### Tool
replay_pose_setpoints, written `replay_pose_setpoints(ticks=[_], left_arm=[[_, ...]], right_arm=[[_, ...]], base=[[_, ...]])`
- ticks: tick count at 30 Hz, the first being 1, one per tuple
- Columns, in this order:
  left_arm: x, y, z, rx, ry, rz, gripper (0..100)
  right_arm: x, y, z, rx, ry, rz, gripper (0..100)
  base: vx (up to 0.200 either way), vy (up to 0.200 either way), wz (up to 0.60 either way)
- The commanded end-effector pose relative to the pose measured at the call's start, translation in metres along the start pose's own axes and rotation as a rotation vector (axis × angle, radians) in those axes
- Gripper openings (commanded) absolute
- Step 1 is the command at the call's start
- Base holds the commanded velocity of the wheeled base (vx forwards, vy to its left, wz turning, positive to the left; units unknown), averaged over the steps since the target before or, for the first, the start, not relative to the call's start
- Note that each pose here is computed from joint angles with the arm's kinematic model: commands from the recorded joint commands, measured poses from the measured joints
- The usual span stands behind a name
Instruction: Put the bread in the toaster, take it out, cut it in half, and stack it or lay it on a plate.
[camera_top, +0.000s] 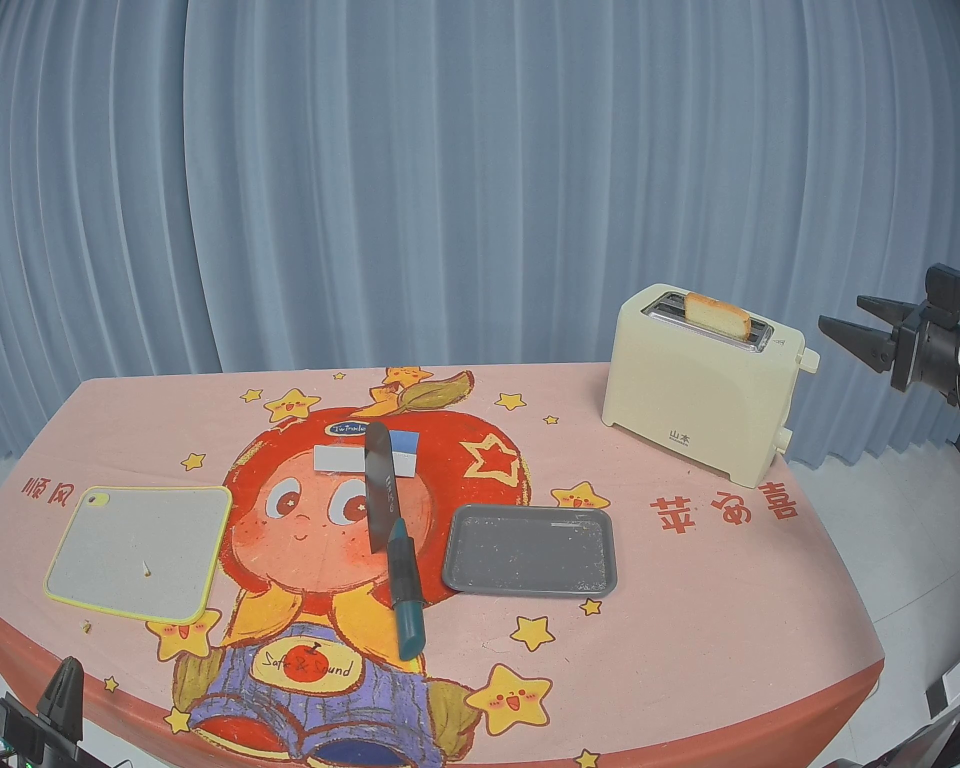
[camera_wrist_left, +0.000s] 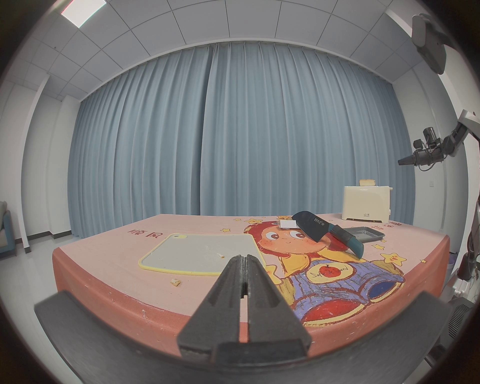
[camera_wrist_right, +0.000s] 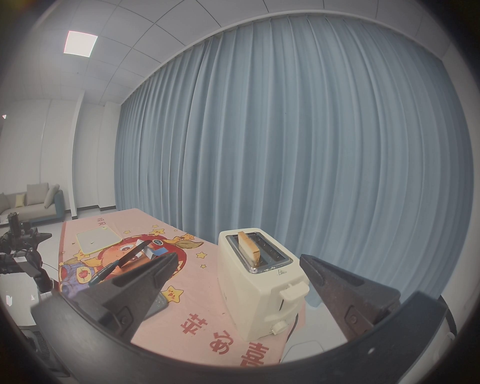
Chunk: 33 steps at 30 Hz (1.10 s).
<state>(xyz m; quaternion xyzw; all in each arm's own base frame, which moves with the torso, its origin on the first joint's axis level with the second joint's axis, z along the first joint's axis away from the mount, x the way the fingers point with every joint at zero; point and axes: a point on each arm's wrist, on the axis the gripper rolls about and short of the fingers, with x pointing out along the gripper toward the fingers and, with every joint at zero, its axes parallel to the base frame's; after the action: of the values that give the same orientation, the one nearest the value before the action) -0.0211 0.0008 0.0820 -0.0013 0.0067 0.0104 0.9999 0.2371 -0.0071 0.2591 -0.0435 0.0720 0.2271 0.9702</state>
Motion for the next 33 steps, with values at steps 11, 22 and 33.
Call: replay_pose_setpoints(ticks=[11,22,33], left_arm=[[0.001,0.0,-0.005,0.0,0.019,0.001,0],[0.001,0.0,-0.005,0.0,0.017,0.001,0],[0.001,0.0,-0.005,0.0,0.019,0.001,0]], right_arm=[[-0.028,0.018,-0.017,0.02,0.011,-0.003,0],[-0.04,0.026,-0.031,0.063,0.033,0.001,0],[-0.048,0.04,-0.052,0.05,0.003,0.026,0]], base=[[0.0,0.0,0.0],[0.0,0.0,0.0],[0.0,0.0,0.0]])
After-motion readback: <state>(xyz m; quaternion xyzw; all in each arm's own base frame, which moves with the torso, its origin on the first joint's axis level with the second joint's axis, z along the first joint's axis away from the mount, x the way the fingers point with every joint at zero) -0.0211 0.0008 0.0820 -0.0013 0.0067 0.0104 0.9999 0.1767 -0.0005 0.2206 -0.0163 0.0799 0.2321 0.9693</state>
